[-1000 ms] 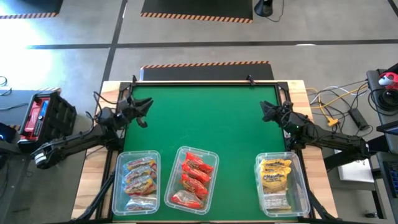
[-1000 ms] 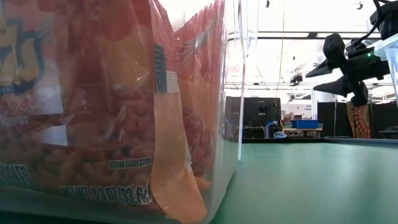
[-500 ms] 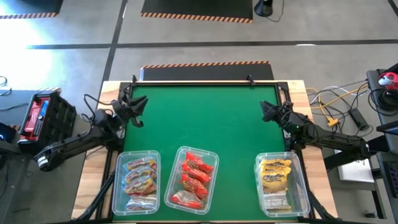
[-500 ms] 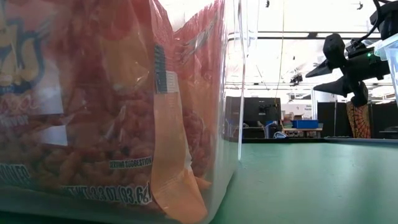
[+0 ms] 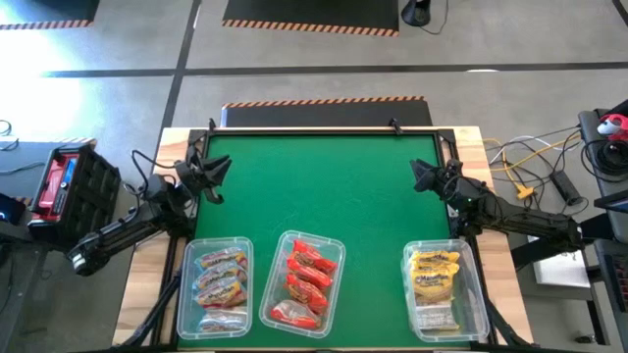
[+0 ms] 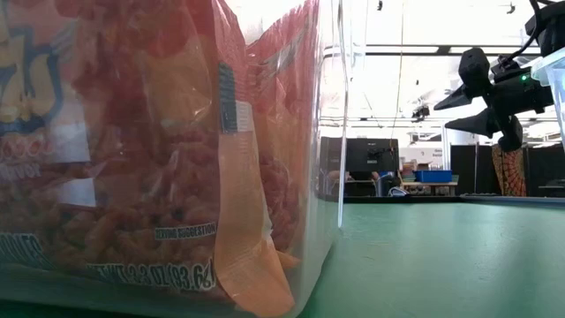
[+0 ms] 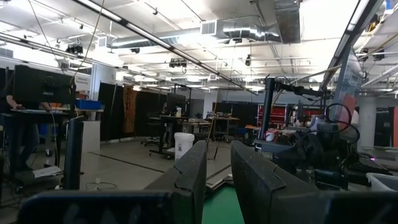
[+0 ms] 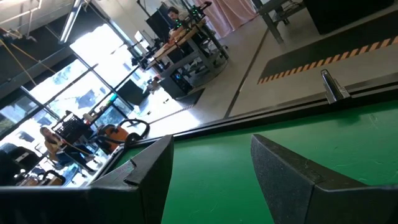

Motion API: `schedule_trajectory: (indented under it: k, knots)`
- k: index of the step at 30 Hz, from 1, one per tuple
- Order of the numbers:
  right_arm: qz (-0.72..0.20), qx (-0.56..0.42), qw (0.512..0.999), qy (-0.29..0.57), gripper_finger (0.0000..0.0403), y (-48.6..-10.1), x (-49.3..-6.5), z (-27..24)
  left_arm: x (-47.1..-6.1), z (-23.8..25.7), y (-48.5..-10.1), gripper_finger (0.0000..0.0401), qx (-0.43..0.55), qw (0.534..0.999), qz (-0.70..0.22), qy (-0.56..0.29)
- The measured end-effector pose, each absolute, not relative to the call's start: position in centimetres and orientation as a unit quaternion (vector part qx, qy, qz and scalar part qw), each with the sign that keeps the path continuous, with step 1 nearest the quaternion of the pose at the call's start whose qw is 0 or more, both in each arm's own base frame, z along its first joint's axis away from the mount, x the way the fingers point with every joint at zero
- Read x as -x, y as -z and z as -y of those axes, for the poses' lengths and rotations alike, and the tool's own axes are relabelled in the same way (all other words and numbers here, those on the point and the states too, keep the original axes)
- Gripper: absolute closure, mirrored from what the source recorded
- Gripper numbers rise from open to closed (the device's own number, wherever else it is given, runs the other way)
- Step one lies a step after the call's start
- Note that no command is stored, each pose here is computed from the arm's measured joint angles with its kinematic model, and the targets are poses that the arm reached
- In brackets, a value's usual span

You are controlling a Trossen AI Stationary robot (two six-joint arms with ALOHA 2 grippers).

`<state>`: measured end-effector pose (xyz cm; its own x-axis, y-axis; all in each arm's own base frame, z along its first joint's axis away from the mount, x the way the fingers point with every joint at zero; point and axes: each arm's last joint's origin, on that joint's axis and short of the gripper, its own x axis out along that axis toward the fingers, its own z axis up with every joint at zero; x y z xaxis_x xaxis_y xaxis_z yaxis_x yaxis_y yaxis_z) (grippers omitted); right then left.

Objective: Sort Maruchan noodles
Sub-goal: Return to Home Position

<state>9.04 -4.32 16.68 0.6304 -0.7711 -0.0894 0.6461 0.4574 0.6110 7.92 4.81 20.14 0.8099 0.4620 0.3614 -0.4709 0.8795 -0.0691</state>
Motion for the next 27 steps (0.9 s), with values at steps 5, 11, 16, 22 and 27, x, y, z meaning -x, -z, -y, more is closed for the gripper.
schedule_trajectory:
  k: [5,11,16,22,27]
  knots:
    - [0.100,-0.311,0.848,0.418,0.0200,-16.68,-9.04,4.32,-7.79,-4.73,-19.93,0.0344,-0.010,0.953,0.180,-0.246]
    - [0.101,-0.311,0.848,0.418,0.0199,-16.68,-9.04,4.32,-7.93,-4.82,-19.67,0.0344,-0.005,0.955,0.165,-0.247]
    - [0.101,-0.311,0.848,0.418,0.0200,-16.68,-9.04,4.32,-7.93,-4.82,-19.66,0.0344,-0.005,0.955,0.165,-0.247]
    - [0.101,-0.311,0.848,0.418,0.0199,-16.68,-9.04,4.32,-7.92,-4.81,-19.74,0.0344,-0.005,0.955,0.165,-0.247]
    - [0.101,-0.311,0.848,0.418,0.0200,-16.68,-9.04,4.32,-7.86,-4.78,-20.00,0.0344,-0.007,0.954,0.170,-0.247]
